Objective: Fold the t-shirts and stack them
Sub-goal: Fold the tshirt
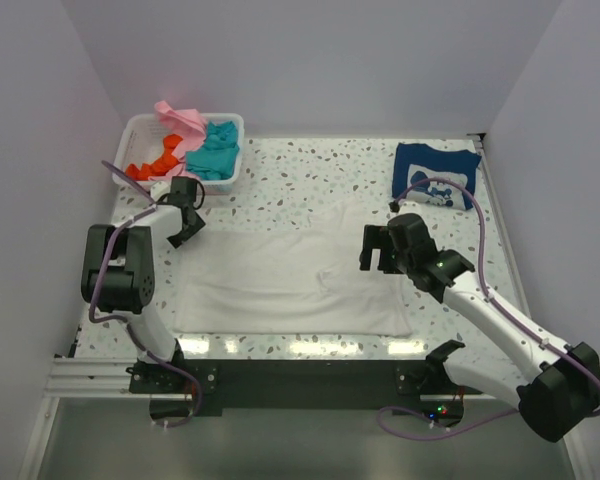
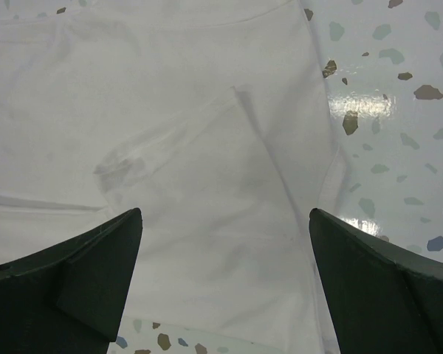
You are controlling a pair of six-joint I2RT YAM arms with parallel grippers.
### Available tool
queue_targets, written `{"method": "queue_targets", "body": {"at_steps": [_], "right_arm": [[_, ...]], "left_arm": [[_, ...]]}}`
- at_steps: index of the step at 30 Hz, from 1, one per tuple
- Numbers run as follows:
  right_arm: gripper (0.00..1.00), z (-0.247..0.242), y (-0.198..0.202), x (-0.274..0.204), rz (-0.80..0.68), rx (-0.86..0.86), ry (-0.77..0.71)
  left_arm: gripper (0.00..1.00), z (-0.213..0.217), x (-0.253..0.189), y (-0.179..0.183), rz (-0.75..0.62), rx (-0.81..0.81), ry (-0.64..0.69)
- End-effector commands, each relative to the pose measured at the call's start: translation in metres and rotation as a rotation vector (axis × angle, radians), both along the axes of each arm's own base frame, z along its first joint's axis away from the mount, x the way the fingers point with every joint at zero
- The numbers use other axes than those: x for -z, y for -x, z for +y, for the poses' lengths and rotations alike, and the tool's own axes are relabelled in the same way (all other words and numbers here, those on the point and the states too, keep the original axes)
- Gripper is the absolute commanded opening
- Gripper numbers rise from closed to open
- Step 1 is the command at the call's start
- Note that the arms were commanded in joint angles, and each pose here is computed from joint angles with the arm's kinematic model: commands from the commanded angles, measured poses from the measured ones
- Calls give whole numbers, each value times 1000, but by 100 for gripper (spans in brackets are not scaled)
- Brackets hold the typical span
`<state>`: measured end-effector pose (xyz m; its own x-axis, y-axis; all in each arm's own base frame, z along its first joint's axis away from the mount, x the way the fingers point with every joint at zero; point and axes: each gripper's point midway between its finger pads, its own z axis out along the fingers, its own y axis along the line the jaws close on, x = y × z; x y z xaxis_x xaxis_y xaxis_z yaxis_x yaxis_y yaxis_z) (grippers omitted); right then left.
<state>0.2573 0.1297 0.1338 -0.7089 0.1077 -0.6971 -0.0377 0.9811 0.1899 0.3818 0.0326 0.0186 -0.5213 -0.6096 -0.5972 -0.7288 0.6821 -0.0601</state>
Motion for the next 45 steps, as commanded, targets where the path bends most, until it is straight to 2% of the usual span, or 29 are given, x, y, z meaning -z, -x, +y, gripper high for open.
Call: {"method": "queue_targets", "body": {"at_steps": [1, 3, 6, 21, 25, 31, 33, 40, 45], "right_arm": [[99, -4, -5, 1, -15, 20, 18], [99, -5, -5, 1, -13, 24, 24], [99, -5, -5, 2, -15, 23, 23], [99, -6, -7, 1, -17, 24, 36], [99, -5, -7, 2, -12, 22, 36], [99, -4, -9, 3, -10, 23, 39], [99, -3, -13, 0, -19, 22, 42], [99, 5, -52, -2, 6, 65, 127], [99, 28, -113, -4, -16, 54, 168]], "left_arm": [[57, 7, -10, -21, -56, -2, -24], [51, 6, -9, -22, -57, 1, -22], [45, 6, -10, -23, -60, 6, -22], [43, 11, -10, -27, -11, 40, -61], [37, 8, -7, -27, -7, 55, -47], [15, 7, -5, -24, 3, 69, -42], [1, 4, -8, -26, -11, 85, -34], [0, -4, -16, -18, -57, 175, -21], [0, -8, -34, -18, -139, 221, -18]]}}
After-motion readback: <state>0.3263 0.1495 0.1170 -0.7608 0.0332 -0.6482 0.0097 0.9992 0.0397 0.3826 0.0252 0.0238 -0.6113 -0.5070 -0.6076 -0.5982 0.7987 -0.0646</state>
